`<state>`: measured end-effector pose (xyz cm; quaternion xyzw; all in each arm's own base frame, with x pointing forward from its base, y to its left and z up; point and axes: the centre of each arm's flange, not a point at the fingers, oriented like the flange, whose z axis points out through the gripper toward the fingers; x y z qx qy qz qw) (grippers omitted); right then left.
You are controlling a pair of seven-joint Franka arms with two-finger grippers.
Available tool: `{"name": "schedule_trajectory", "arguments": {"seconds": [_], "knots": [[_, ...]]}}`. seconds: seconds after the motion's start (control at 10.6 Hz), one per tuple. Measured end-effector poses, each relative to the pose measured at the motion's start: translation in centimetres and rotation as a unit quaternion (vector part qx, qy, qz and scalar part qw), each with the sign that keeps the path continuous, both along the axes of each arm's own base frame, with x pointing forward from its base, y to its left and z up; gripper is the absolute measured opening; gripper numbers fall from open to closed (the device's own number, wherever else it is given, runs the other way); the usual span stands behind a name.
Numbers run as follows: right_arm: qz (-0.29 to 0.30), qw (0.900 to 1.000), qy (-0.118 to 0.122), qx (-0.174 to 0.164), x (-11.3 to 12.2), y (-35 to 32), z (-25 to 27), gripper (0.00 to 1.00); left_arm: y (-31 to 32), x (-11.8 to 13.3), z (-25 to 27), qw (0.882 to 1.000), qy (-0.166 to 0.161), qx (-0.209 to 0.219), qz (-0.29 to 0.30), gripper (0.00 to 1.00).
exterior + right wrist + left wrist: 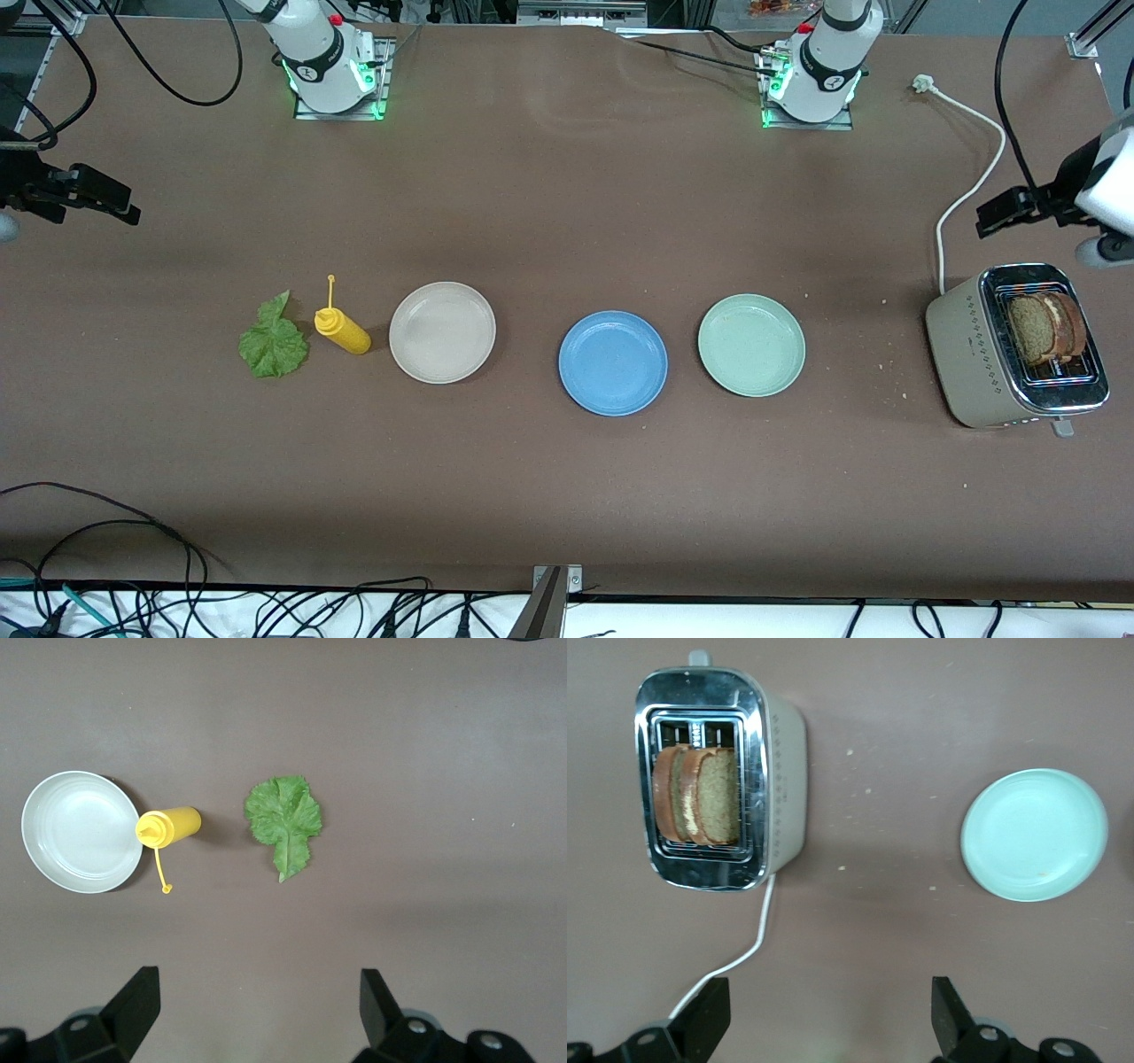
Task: Make sandwich in blue plate with both arms
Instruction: 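Move the left gripper over the toaster toward the toast slices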
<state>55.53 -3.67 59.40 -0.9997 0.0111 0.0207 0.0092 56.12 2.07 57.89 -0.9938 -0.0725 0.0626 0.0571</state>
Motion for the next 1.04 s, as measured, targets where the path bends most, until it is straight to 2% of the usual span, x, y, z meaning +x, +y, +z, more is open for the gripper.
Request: {"name": "schedule_trajectory", "arguments": {"seconds": [0.19, 0.47, 0.76, 1.04], "knots": [[0.000, 1.000, 0.000, 0.000, 0.0, 0.0, 0.0, 1.00, 1.1, 1.8, -3.9, 0.999, 0.030, 0.011, 0.003, 1.00], [0.000, 1.000, 0.000, 0.000, 0.0, 0.0, 0.0, 1.00, 6.2, 4.4, -7.5, 0.999, 0.049, 0.010, 0.006, 1.00], [0.000, 1.000, 0.000, 0.000, 0.0, 0.0, 0.1, 1.00, 13.3, 7.8, -13.0, 1.000, 0.028, 0.005, -0.001, 1.00], [0.000, 1.000, 0.000, 0.000, 0.0, 0.0, 0.1, 1.00, 15.9, 9.3, -18.1, 1.000, 0.024, 0.004, 0.003, 1.00]]}}
